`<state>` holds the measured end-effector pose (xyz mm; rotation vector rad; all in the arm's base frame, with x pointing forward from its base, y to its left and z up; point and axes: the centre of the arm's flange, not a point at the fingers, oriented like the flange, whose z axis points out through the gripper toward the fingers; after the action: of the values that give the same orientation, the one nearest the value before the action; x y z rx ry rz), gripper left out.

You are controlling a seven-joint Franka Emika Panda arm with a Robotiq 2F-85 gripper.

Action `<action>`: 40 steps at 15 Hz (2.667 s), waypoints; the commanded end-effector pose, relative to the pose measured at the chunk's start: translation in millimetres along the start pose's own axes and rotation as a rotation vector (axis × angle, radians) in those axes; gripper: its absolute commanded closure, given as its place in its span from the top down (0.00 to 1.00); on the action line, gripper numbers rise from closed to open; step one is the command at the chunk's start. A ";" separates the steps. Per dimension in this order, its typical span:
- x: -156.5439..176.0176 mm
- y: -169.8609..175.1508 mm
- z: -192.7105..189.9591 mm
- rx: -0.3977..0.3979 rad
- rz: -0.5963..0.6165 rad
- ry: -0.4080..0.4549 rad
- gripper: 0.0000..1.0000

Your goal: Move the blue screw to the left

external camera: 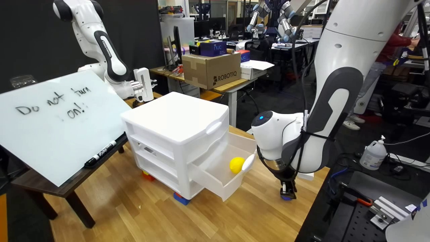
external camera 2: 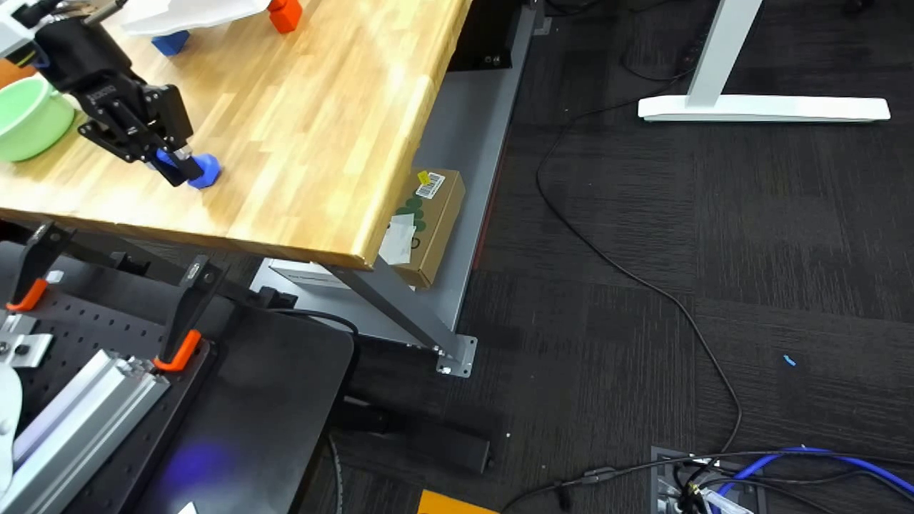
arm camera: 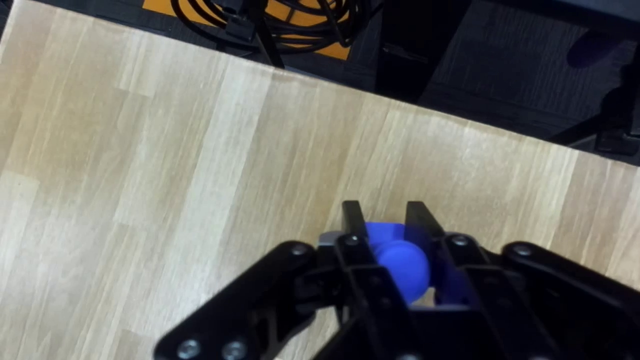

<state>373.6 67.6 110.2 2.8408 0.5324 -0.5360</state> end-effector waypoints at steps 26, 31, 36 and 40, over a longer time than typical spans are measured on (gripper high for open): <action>-13.8 -10.4 -3.3 -0.019 -0.018 0.031 1.00; -26.3 -25.9 -5.2 -0.060 -0.048 0.046 1.00; -38.5 -45.3 -4.0 -0.103 -0.062 0.068 1.00; -46.8 -54.9 3.4 -0.124 -0.085 0.074 1.00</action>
<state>322.9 102.2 116.6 2.7432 0.6594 -0.4429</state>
